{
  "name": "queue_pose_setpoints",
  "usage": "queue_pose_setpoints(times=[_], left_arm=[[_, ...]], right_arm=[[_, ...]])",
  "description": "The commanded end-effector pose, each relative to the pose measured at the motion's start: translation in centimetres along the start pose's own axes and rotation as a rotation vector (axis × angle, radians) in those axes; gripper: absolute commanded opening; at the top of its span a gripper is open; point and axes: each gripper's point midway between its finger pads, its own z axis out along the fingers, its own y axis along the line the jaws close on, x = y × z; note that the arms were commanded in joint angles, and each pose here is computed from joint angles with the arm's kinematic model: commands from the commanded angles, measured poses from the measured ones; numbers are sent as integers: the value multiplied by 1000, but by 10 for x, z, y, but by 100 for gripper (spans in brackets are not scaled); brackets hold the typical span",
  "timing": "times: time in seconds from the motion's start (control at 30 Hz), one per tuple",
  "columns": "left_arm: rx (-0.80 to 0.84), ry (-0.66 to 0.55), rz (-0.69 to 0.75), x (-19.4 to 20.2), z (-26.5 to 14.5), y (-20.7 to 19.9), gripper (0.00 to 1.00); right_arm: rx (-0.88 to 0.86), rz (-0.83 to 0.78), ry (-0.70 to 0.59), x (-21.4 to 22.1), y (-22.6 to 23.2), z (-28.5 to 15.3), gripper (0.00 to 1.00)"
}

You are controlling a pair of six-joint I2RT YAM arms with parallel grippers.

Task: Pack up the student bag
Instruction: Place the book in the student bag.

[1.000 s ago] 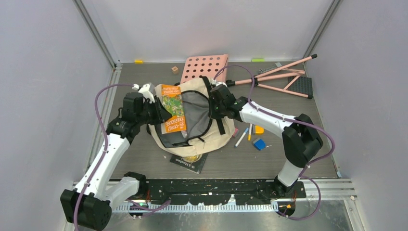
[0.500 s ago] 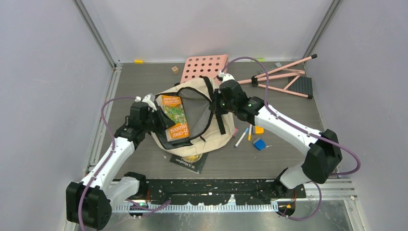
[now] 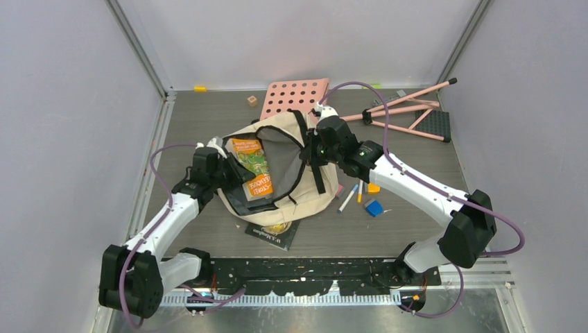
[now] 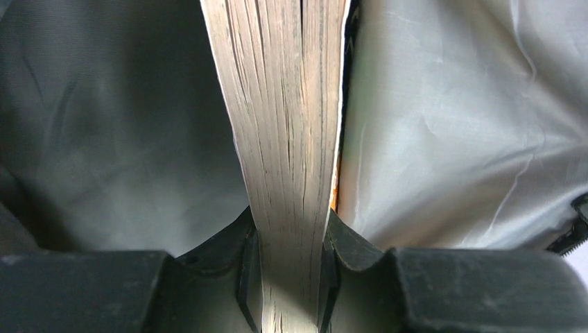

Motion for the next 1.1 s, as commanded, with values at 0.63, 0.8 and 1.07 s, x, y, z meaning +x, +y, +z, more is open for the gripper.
queue_pose_setpoints(times=[0.63,0.8,1.07], left_arm=[[127,-25,30,-5,98,-48,0],[72,-25,65,-2,94,-36,14],[-29,-83,206,-18,48,-26,61]], right_arm=[[-25,-2,-4,3,23,31,1],[14,-8,-5,8,14,34,1],[138,-16,-42,7,-12,35,6]])
